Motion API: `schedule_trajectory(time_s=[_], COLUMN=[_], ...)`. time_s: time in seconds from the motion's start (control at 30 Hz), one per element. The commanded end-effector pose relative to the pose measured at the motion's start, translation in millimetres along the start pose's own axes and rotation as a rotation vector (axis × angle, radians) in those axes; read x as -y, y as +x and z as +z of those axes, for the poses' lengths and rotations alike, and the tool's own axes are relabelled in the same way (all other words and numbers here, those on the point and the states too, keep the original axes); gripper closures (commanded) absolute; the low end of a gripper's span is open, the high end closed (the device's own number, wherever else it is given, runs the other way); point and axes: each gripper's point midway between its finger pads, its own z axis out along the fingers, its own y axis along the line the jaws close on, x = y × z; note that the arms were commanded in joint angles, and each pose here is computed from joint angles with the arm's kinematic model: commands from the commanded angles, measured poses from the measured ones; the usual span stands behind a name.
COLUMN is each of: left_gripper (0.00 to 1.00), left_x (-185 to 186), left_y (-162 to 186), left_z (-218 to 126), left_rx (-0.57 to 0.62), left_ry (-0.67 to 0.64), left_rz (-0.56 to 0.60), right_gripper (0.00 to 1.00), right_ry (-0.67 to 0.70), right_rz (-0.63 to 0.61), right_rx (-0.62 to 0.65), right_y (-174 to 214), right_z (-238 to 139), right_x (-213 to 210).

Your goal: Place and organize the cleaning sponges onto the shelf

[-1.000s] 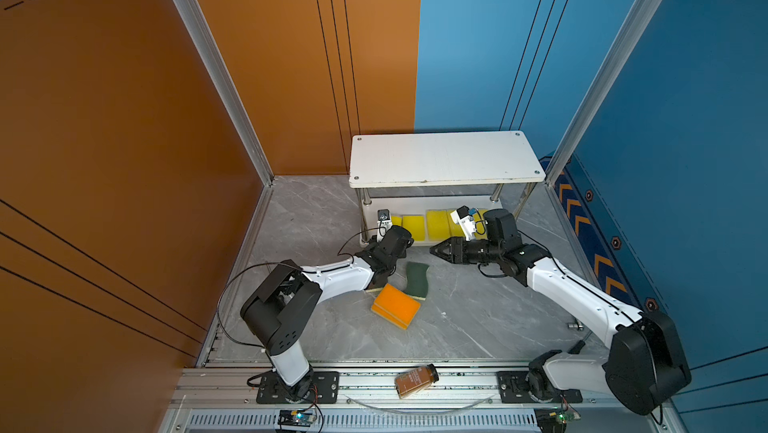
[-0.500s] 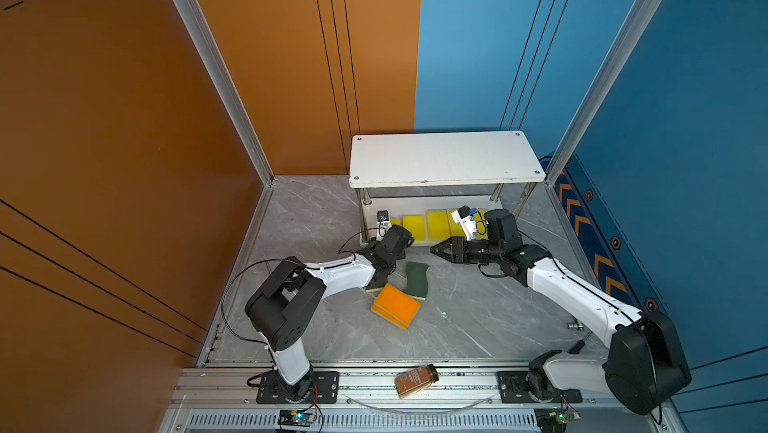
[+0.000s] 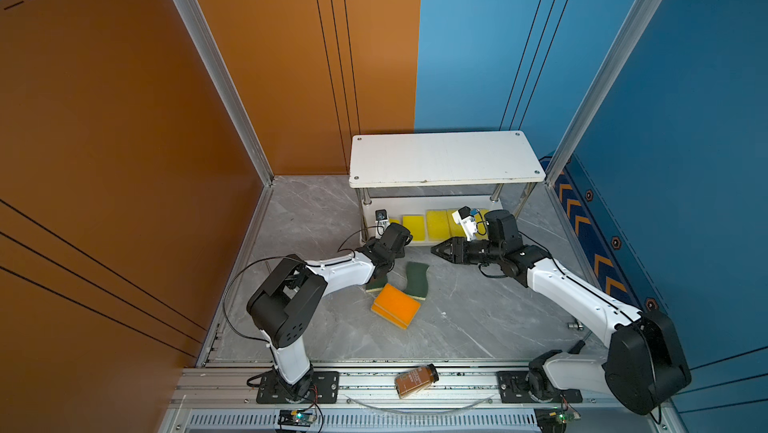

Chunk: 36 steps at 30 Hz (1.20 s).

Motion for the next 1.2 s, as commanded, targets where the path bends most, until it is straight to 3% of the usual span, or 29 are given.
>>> schedule_trajectory(time_s=[0.0, 1.17], left_gripper=[0.49, 0.47], left_x=[-0.1, -8.6], left_y=[3.5, 7.9], left_z=[6.1, 10.6], left_rx=[-0.031, -0.109], left_ry=[-0.006, -0.03], left_rz=[0.002, 0.039], right_gripper=[0.58, 0.58], right_ry=[-0.026, -0.04], right_rz=[-0.008, 0.003], right_rx=[0.015, 0.011], right_y=[-2.0, -4.8], right_z=[-3.5, 2.5], right_x=[-4.3, -1.9])
